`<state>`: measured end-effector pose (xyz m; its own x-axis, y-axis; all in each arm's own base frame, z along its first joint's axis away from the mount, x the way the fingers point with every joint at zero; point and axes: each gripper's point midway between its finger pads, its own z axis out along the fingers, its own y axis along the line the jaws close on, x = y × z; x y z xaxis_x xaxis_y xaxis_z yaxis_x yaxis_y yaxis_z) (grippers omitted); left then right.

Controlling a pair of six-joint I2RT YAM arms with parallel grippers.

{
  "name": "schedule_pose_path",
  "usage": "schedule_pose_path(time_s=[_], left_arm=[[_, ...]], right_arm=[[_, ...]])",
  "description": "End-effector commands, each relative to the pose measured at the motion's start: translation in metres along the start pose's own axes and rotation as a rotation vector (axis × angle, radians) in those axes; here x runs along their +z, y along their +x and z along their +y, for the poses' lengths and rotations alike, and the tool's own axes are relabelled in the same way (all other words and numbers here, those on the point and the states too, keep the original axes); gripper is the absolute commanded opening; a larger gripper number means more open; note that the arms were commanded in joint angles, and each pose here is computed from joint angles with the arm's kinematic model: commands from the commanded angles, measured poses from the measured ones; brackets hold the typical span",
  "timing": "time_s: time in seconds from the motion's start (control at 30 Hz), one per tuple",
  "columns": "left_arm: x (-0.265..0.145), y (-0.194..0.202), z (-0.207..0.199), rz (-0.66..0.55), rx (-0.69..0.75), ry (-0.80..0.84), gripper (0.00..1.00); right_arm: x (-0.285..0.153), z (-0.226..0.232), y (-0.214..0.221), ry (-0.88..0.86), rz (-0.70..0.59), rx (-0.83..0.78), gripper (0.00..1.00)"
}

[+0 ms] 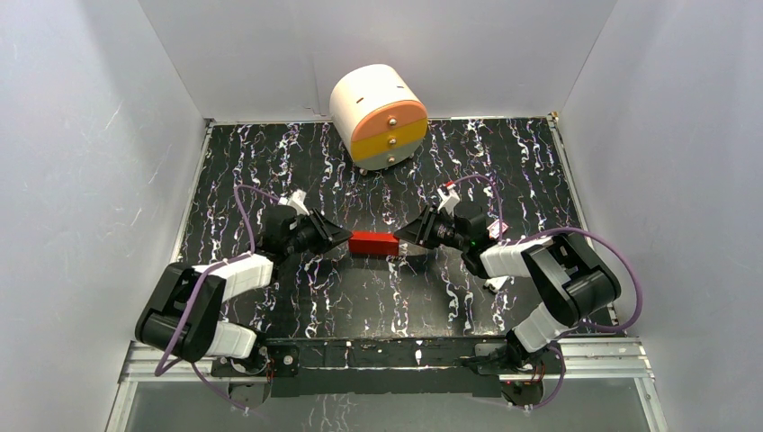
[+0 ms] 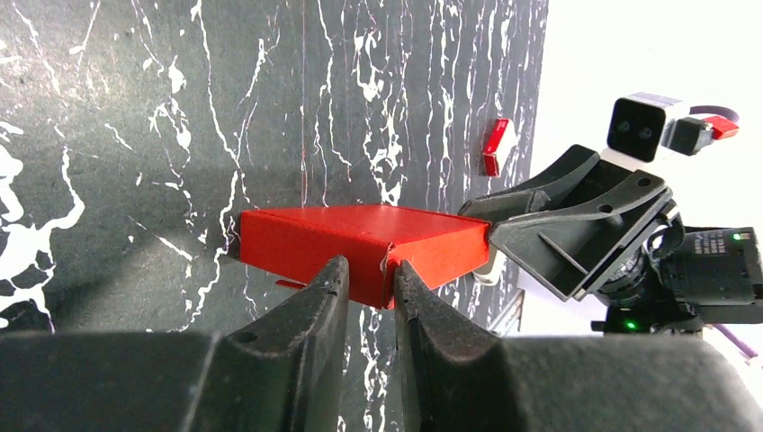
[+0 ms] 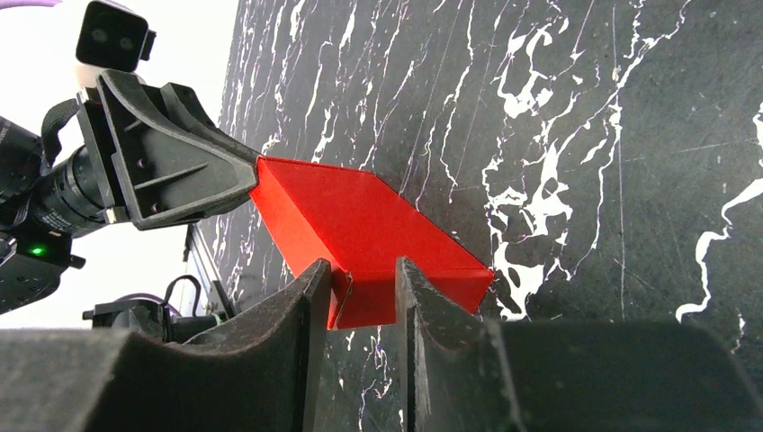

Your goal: Fold the paper box

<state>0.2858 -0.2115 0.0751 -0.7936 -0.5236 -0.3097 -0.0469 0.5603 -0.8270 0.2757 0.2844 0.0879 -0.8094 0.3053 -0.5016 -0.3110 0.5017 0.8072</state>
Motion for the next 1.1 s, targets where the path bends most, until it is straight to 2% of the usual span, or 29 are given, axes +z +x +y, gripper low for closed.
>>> schedule_pose_path(time_s=[0.0, 0.4, 0.5, 0.67, 0.93, 1.07], left_arm=[[-0.019, 0.053, 0.11, 0.108, 0.042, -0.422, 0.08], [-0.023, 0.058, 0.131, 0.041, 0.133, -0.485, 0.04], [-0.021, 0.053, 0.117, 0.034, 0.121, -0.45, 0.09], [-0.022, 0.024, 0.066, -0.037, 0.146, -0.353, 0.16], [-0.043, -0.032, -0.018, -0.161, 0.327, -0.246, 0.31], [-0.051, -0.042, -0.045, -0.149, 0.476, -0.195, 0.4]], right_arm=[[0.004, 0.007, 0.0, -0.051, 0.02, -0.059, 0.38], [-0.005, -0.025, 0.027, -0.006, 0.083, -0.236, 0.32], [-0.005, -0.016, 0.022, -0.039, 0.079, -0.286, 0.32], [-0.002, 0.001, -0.005, -0.031, 0.054, -0.379, 0.35], [-0.012, 0.037, -0.058, 0.012, -0.04, -0.517, 0.58], [-0.03, 0.051, -0.081, 0.056, -0.108, -0.575, 0.71]])
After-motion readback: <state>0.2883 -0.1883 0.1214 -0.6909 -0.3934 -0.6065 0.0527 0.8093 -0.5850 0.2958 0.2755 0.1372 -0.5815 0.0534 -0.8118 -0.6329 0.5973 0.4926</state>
